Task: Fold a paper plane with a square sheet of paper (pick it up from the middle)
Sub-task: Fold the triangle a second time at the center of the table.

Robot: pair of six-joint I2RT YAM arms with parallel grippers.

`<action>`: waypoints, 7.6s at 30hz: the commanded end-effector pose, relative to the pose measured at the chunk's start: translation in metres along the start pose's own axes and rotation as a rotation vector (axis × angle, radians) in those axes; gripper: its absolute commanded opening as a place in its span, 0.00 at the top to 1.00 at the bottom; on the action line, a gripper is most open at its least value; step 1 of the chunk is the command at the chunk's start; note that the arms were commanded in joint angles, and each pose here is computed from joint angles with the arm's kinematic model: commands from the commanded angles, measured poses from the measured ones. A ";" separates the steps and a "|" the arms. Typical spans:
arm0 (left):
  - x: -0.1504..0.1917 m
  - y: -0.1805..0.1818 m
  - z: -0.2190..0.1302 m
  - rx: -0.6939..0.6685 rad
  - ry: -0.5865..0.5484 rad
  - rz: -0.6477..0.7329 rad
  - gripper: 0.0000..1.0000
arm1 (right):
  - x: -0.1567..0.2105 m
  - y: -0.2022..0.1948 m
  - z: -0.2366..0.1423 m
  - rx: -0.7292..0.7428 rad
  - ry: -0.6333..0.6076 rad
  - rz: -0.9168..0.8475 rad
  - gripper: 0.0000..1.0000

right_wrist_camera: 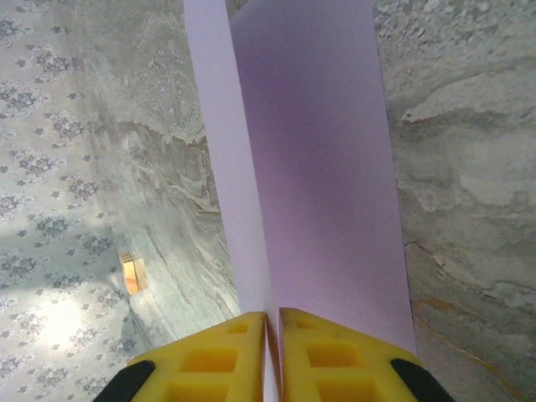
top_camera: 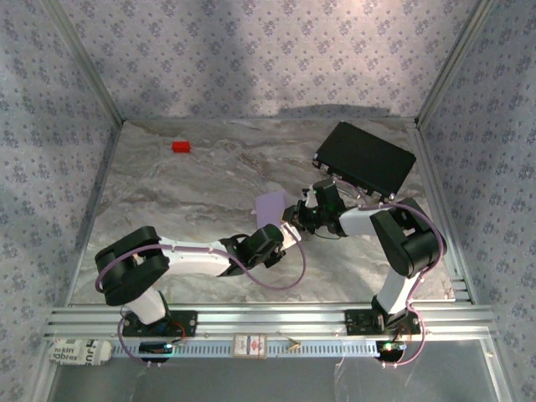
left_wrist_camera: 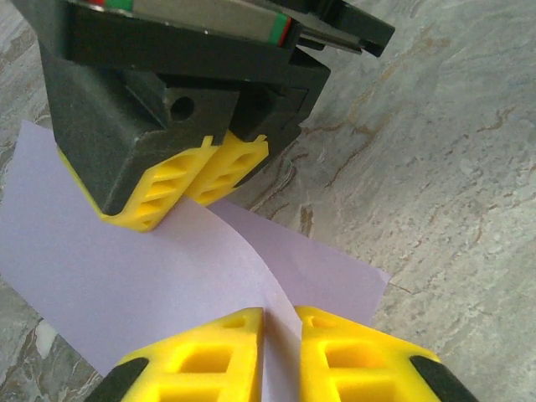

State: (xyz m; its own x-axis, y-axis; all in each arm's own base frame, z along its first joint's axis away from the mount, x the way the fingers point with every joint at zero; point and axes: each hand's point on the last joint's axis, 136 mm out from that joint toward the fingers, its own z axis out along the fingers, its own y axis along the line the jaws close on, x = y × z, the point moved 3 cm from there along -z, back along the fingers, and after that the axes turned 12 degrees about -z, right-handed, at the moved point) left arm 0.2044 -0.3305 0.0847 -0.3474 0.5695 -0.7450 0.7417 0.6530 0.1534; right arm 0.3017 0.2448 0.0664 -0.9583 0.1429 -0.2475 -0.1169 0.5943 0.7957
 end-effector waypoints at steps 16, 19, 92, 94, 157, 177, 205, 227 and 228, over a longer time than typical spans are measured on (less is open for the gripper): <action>-0.020 0.009 -0.021 0.276 0.003 -0.400 0.96 | 0.003 -0.010 -0.053 0.168 -0.085 -0.030 0.62; -0.017 0.013 -0.021 0.285 0.010 -0.426 0.95 | 0.011 -0.004 -0.051 0.146 -0.064 -0.039 0.71; 0.008 0.033 -0.005 0.414 0.178 -0.718 1.00 | 0.073 -0.021 0.001 0.349 0.197 -0.164 0.96; 0.006 0.032 -0.003 0.421 0.172 -0.744 1.00 | 0.070 -0.020 -0.002 0.357 0.198 -0.178 0.96; 0.017 0.061 0.027 0.289 0.236 -0.716 0.97 | 0.063 -0.025 -0.007 0.358 0.199 -0.176 0.95; 0.036 0.055 0.038 0.298 0.312 -0.719 0.97 | 0.052 -0.001 -0.011 0.286 0.146 -0.192 0.92; 0.019 0.073 0.032 0.212 0.242 -0.708 0.97 | 0.073 -0.035 -0.007 0.403 0.178 -0.131 0.96; 0.011 0.075 0.021 0.219 0.201 -0.682 0.96 | 0.074 -0.036 -0.009 0.404 0.177 -0.129 0.96; 0.012 0.074 0.021 0.218 0.203 -0.684 0.96 | 0.073 -0.036 -0.009 0.404 0.176 -0.130 0.96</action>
State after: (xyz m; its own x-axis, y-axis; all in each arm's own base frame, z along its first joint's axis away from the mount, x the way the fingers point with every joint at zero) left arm 0.2661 -0.2870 0.0658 -0.8700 0.1600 -0.4664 0.3887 0.8044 -0.4492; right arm 0.2461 0.2488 0.0433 -0.9628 -0.0621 -0.2631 -0.2045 0.8040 0.5584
